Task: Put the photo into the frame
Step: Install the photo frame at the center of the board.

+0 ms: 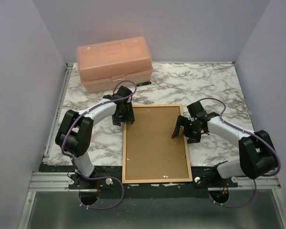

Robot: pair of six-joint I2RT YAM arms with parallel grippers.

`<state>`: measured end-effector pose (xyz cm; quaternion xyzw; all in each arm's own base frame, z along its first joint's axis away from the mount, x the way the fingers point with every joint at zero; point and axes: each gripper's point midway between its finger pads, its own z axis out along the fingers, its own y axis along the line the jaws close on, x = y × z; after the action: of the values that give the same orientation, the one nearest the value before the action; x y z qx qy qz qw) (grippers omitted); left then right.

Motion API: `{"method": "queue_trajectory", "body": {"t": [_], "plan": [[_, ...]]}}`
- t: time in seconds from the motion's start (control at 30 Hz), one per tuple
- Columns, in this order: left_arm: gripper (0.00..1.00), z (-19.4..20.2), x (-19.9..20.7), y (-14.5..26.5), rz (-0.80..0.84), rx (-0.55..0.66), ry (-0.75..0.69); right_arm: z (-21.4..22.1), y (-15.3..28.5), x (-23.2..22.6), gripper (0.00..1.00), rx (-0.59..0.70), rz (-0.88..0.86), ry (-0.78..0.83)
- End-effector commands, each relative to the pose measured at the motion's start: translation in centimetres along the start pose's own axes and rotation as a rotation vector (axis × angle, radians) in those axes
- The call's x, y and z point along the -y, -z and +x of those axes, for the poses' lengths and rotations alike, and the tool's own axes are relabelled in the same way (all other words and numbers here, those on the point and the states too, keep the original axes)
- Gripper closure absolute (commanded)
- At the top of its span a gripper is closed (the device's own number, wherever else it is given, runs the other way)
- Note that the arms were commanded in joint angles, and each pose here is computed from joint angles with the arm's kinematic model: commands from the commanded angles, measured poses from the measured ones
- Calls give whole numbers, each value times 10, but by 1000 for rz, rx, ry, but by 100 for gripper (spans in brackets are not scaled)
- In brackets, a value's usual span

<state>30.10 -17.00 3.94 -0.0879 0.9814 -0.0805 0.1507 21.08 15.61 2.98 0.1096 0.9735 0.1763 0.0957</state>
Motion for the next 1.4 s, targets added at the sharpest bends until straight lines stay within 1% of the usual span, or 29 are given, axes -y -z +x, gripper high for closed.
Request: {"method": "queue_trajectory", "body": {"t": [0.0, 0.1, 0.2, 0.43, 0.57, 0.63, 0.7, 0.77, 0.83, 0.87, 0.9, 0.93, 1.13, 1.3, 1.33, 1.37], "plan": [[36, -20, 3, -6, -22, 43, -27, -9, -7, -9, 1, 19, -26, 29], [40, -24, -3, -8, -65, 59, -22, -9, -8, -9, 1, 15, -24, 30], [44, -25, -4, -11, -65, 72, -15, -9, -9, -8, 1, 14, -22, 31], [51, -18, -8, -25, -95, 59, -20, -10, -9, -9, 1, 14, -18, 38], [53, -13, -10, -31, -109, 42, -29, -11, -9, -8, 1, 16, -14, 40], [56, -12, -9, -31, -107, 40, -31, -12, -10, -8, 1, 17, -15, 38], [62, -11, -8, -31, -110, 40, -38, -12, -10, -9, 1, 14, -14, 40], [72, -10, -9, -31, -113, 38, -45, -13, -10, -9, 1, 16, -16, 41], [83, -9, -8, -30, -110, 40, -51, -13, -9, -10, 1, 19, -20, 40], [92, -8, -7, -29, -104, 39, -63, -14, -8, -10, 1, 20, -18, 39], [98, -7, -7, -29, -103, 39, -69, -14, -8, -10, 1, 21, -19, 40], [100, -6, -6, -29, -99, 38, -75, -14, -8, -11, 1, 21, -20, 40], [100, -4, 2, -25, -70, 57, -98, -15, -8, -11, 1, 21, -20, 41], [100, -10, 11, -10, -28, 91, -91, -14, -4, -9, 1, 30, -13, 42], [99, -11, 12, -6, -24, 100, -88, -14, -4, -9, 0, 31, -10, 44], [91, -13, 13, -1, -19, 109, -85, -15, -3, -9, 0, 35, -8, 45]]}}
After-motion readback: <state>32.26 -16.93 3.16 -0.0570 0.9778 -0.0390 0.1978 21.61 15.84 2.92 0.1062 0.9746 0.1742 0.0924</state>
